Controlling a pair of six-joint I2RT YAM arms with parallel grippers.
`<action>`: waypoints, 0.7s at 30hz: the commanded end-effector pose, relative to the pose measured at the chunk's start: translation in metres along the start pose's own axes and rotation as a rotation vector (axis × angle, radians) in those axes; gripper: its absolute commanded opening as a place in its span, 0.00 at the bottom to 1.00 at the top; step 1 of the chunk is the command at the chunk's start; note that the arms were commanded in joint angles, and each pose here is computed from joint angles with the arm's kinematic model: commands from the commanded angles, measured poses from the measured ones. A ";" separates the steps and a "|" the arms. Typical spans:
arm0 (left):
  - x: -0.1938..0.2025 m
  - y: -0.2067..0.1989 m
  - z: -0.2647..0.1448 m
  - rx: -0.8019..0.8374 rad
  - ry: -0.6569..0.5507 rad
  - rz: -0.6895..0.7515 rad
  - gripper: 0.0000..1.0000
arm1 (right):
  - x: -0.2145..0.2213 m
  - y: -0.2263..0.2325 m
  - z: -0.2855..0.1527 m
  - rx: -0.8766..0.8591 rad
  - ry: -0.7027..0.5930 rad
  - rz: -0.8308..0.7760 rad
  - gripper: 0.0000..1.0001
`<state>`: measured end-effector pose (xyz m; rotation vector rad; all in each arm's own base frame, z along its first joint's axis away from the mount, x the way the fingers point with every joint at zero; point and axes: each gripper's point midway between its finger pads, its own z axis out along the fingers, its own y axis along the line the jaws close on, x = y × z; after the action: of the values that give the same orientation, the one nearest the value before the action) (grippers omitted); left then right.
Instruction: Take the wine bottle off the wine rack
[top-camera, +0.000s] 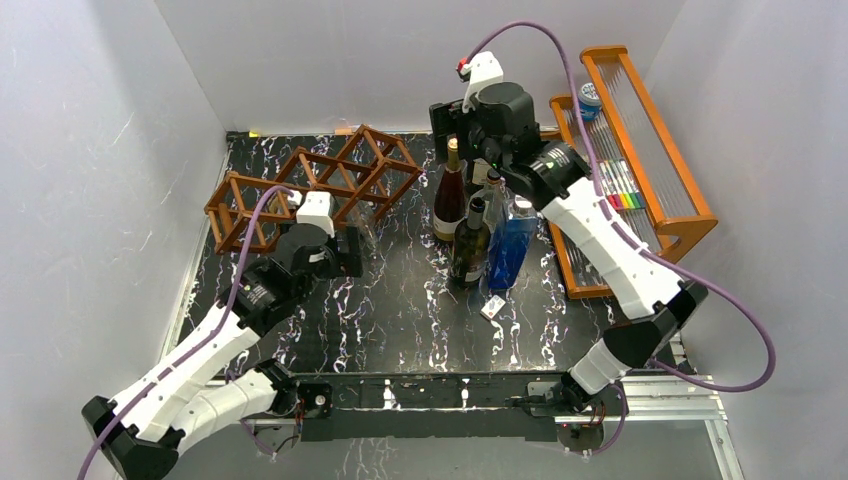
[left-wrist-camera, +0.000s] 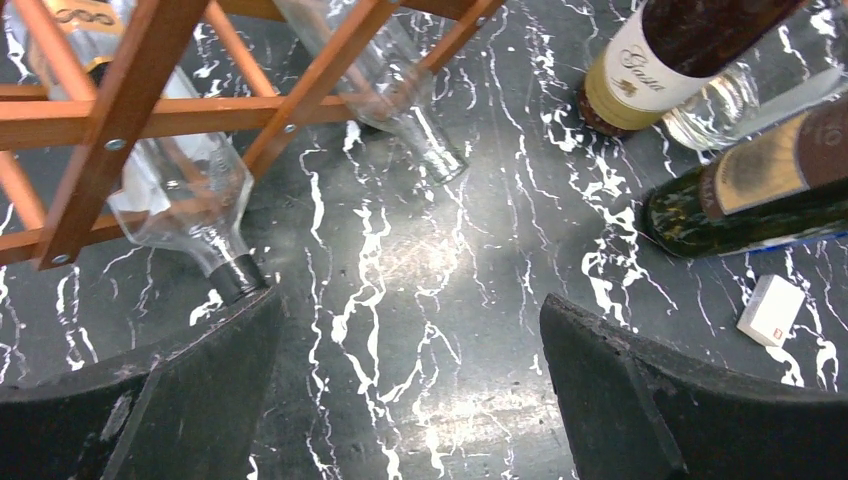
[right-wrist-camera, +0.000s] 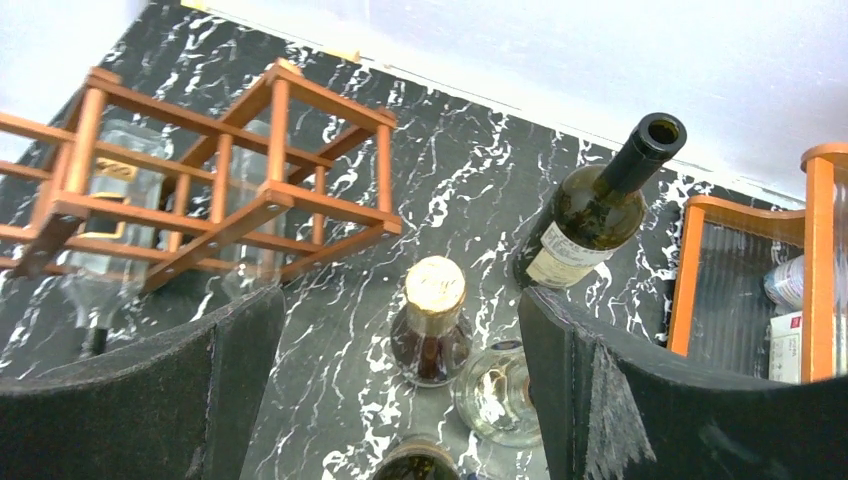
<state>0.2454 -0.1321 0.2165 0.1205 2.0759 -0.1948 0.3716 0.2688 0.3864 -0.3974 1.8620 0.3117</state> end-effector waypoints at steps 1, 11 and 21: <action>-0.018 0.012 -0.014 -0.014 -0.022 -0.009 0.98 | -0.047 0.027 -0.050 -0.148 -0.122 0.028 0.98; -0.044 0.050 -0.040 -0.125 -0.124 0.047 0.98 | -0.010 0.128 -0.066 -0.319 -0.029 -0.075 0.98; -0.071 0.075 -0.086 -0.192 -0.263 -0.080 0.98 | 0.079 0.178 -0.026 -0.390 0.158 -0.139 0.98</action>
<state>0.2294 -0.0658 0.2923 -0.0035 1.8814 -0.0926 0.2507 0.3881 0.3463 -0.8074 1.8958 0.5536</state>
